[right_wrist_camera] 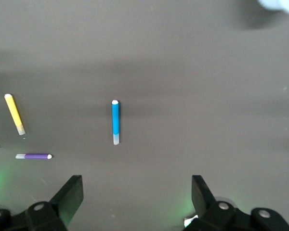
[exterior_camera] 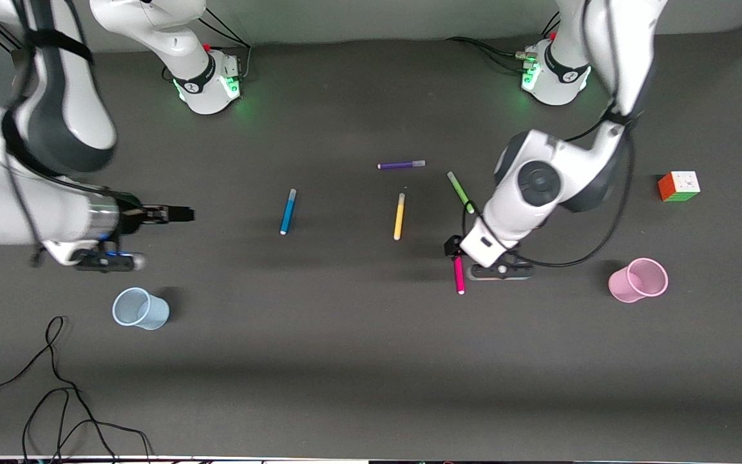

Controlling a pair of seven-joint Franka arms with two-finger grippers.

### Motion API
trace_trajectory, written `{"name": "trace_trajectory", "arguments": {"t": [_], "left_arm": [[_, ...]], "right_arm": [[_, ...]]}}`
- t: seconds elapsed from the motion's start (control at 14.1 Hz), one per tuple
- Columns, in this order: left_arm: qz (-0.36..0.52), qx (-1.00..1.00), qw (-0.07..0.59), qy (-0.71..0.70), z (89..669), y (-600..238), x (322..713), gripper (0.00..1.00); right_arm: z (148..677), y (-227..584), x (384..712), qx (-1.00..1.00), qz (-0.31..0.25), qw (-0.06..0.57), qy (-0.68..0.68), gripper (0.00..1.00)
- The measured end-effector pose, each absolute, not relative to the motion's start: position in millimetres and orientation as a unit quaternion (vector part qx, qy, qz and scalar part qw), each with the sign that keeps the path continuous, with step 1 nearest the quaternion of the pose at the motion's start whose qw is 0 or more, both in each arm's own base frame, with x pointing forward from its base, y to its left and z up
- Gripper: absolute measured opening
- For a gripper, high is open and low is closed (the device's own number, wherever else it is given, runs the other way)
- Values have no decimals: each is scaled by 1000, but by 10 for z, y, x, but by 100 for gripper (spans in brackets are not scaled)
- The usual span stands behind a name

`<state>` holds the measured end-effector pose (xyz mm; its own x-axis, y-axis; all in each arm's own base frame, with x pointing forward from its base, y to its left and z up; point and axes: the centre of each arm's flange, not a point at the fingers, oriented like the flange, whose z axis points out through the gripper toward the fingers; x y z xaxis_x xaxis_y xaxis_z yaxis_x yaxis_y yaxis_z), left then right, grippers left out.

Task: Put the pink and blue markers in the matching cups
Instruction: 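Grasp the blue marker with the right gripper while the left gripper grasps the pink marker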

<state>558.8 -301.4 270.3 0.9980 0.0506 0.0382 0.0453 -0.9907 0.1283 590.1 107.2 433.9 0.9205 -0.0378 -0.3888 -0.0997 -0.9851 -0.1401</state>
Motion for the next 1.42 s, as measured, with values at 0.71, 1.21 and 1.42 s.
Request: {"name": "trace_trajectory", "arguments": {"t": [0.71,1.21,1.42], "left_arm": [[16,997,66,36,1710,-3265,5386,97],[50,997,52,3,1709,-3219,5472,76],[65,997,38,-31,1738,-3243,5484,43]], "right_arm": [[2804,1958,5924,-957,265,97,71,100],[1490,2335,5556,-937,338,46,79,99],[1354,2432,5445,-932,349,30,89,99]]}}
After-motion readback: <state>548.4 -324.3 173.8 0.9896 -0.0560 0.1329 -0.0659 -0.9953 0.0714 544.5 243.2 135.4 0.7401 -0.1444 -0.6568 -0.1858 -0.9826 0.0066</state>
